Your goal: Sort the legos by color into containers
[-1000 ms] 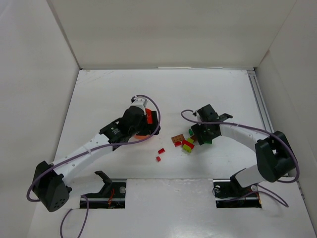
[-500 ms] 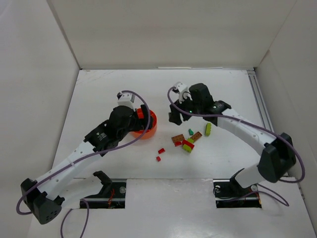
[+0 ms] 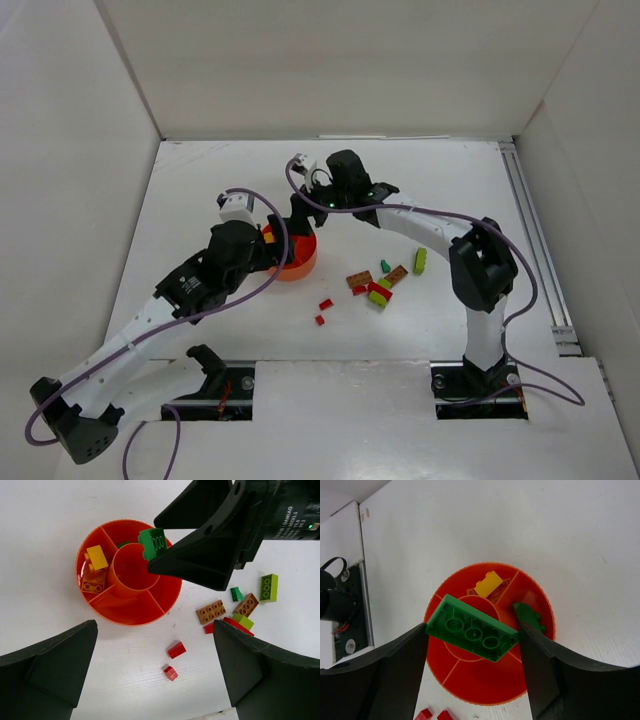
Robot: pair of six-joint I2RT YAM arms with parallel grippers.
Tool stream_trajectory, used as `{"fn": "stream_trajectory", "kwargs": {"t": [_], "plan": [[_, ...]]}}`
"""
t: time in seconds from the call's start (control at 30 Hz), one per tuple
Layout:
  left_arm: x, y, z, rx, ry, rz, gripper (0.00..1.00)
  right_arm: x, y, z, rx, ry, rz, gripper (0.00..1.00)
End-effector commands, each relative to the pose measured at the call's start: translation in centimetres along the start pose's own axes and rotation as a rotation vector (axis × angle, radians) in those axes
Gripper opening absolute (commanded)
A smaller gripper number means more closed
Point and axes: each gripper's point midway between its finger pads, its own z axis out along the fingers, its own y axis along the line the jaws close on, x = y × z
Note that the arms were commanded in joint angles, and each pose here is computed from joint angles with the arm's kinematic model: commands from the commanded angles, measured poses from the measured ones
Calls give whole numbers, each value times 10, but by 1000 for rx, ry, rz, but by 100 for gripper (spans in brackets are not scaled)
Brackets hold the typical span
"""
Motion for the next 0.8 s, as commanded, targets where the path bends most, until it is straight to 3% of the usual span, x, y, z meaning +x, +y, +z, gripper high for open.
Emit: {"fn": "stream_trajectory", "kwargs": {"t": [0.0,0.77], "plan": [[-22,0,-14,-2,-63,-47,100,-41,21,3,-92,-105,-73,56],[-21,5,-19,-21,-67,-92,100,-12,-15,12,-94,-72,1,64]]}}
